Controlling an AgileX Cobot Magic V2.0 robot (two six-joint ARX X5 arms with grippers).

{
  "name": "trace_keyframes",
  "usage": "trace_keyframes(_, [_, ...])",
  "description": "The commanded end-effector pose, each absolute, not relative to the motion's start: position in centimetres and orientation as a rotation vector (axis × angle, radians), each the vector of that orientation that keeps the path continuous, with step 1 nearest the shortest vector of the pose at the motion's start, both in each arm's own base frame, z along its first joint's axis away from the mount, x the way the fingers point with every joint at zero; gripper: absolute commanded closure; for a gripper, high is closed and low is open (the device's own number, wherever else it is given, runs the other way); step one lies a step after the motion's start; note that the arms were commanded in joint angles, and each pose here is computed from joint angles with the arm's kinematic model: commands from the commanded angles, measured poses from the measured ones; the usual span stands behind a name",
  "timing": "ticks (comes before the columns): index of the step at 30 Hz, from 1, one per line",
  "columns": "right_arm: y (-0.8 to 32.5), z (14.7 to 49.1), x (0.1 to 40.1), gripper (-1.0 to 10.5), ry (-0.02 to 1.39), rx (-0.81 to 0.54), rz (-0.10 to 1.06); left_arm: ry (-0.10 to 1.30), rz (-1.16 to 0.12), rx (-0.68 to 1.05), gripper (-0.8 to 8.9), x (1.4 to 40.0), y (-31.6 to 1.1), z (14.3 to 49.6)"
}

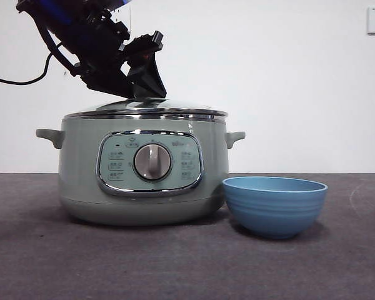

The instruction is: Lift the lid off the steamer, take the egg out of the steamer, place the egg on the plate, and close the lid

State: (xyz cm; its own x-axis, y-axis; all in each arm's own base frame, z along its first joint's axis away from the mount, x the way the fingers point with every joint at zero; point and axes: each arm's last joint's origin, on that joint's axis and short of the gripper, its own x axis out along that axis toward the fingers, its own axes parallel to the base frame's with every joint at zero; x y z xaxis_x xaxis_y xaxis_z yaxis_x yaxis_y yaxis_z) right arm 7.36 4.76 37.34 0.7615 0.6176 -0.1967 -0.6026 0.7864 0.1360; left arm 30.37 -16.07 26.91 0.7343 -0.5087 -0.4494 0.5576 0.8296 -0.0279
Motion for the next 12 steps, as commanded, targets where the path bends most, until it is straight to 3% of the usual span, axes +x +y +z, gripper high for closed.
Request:
trace_keyframes(1, [4.76,37.43,7.32,5.3,0.229,0.063,0.667,0.484,-0.585,0.120,8.22,30.11,-15.97,26.65])
trace_keyframes(12, [4.73,37.18,7.28,5.3,0.256,0.058,0.665,0.499,-0.579,0.123,8.21,30.00,-15.88,26.63])
